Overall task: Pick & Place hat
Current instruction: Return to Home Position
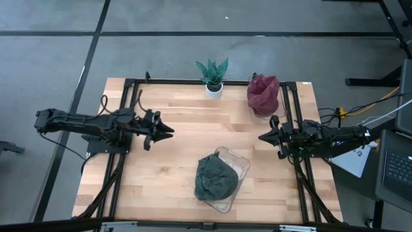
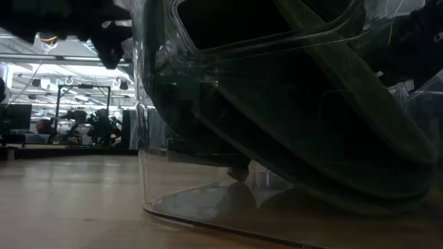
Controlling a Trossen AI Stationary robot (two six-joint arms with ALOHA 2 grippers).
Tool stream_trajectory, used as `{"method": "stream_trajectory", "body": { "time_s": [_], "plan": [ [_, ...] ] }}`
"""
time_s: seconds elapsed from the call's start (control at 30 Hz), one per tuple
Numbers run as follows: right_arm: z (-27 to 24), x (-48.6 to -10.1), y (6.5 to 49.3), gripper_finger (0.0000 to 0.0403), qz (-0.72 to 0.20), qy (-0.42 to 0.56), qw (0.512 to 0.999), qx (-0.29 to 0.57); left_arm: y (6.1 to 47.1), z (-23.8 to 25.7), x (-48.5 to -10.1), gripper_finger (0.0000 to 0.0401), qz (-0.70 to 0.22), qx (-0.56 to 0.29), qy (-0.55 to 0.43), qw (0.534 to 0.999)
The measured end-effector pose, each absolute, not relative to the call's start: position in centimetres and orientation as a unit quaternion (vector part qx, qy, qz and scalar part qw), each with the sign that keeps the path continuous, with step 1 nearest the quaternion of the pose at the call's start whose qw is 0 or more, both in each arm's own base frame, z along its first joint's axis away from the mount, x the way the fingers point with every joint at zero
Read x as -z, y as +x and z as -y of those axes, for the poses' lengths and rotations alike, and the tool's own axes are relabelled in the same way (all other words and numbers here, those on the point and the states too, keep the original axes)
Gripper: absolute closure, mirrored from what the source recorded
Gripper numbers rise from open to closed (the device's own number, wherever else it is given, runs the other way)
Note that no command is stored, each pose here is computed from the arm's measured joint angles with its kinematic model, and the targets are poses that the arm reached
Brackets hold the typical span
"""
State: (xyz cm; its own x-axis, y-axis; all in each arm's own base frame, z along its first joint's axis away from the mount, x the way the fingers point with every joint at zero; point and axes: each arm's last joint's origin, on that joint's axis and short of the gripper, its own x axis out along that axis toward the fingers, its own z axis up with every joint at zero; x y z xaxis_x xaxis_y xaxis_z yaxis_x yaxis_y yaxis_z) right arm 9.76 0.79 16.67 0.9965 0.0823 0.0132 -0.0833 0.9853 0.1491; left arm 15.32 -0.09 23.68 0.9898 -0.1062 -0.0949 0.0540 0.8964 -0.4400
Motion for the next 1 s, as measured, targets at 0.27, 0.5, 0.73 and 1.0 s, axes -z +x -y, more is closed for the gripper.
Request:
{"method": "stream_trajectory", "body": {
  "time_s": [0.27,0.5,0.73,1.0],
  "plan": [
    [-0.8,-16.7,9.8,0.0395,0.003,0.075,0.996,-0.041,13.1,0.0,-18.1,0.0285,0.028,0.064,-0.198,0.978],
    [-0.8,-16.7,9.8,0.0395,0.003,0.075,0.996,-0.042,12.5,0.0,-17.5,0.0285,0.031,0.046,-0.156,0.986],
    [-0.8,-16.7,9.8,0.0395,0.003,0.075,0.996,-0.042,11.1,0.0,-17.3,0.0285,0.021,0.037,-0.148,0.988],
    [-0.8,-16.7,9.8,0.0395,0.003,0.075,0.996,-0.042,9.7,0.0,-17.0,0.0285,0.019,0.034,-0.131,0.991]
  ]
}}
